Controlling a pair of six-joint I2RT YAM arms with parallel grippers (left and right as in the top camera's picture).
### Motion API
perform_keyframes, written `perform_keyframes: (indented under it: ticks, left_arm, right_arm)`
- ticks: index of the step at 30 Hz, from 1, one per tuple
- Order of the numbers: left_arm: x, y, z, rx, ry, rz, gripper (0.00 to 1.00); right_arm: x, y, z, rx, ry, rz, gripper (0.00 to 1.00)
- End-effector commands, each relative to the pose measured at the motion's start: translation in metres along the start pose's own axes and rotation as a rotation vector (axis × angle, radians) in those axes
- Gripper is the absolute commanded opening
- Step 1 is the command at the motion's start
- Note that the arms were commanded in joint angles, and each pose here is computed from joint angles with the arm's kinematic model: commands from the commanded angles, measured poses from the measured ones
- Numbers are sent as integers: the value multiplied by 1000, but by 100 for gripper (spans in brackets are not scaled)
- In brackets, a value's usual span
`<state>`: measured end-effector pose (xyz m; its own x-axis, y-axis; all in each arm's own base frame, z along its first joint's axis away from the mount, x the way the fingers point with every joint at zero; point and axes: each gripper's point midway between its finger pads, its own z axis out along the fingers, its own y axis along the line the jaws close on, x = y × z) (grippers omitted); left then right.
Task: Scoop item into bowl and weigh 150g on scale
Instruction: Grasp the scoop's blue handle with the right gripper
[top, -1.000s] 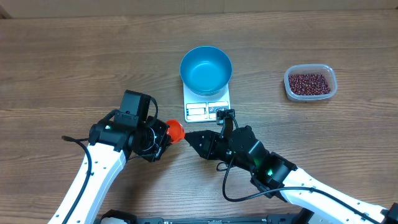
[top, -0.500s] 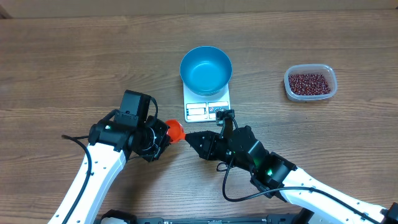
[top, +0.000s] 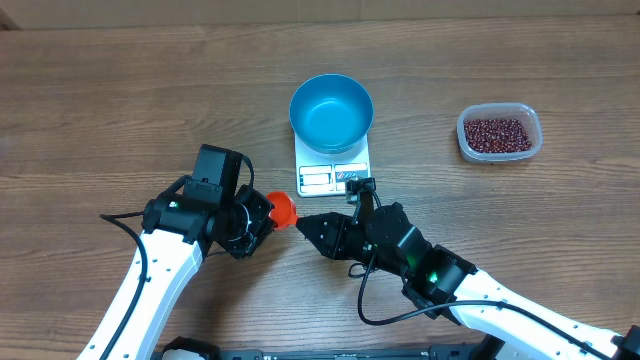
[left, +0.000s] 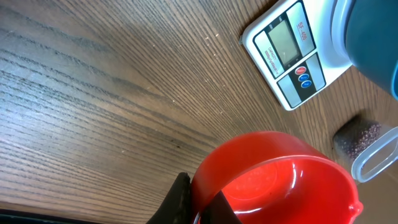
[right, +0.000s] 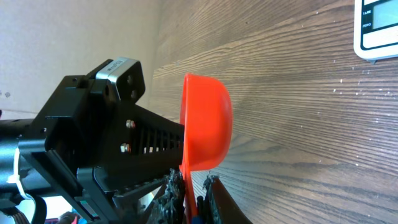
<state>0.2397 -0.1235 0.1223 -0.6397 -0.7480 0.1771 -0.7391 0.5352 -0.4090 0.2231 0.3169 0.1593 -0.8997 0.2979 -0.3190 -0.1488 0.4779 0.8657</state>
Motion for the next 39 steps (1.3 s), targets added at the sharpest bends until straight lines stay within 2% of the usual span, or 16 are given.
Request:
perform_keyframes:
  ticks: [1,8,12,13,20,24,25,28,32,35,39]
  left_arm:
    - [-2,-5,-7,13,-30,76,4]
    - [-2,-4,-7,12,-29,91,4]
    - [-1,-3,-7,5,-27,93,4]
    - [-1,-3,-7,5,-27,96,4]
    - [-1,-3,-7,5,-27,96,4]
    - [-1,-1,-7,-1,-25,94,4]
    - [-1,0,-7,-5,-24,93,4]
    - [-2,3,-7,-21,-35,89,4]
    - [-4,5,-7,-28,-42,87,4]
    - [-4,4,-7,-24,-43,75,4]
    - [-4,3,-7,-19,-44,26,4]
  right_arm:
    - [-7,12,0,-22,-21,-17,13]
    - [-6,11,0,-18,-20,-41,15]
    - [-6,11,0,-18,-21,-41,21]
    - [-7,11,0,-18,-21,-41,26]
    - [-7,11,0,-18,-21,-41,32]
    - [-8,10,0,-12,-27,-40,42]
    - [-7,10,0,-12,-27,-40,41]
    - [-7,10,0,-12,-27,-40,24]
    - [-6,11,0,-17,-19,-40,8]
    - [-3,13,0,-31,0,-41,8]
    - [-2,12,0,-28,6,-41,13]
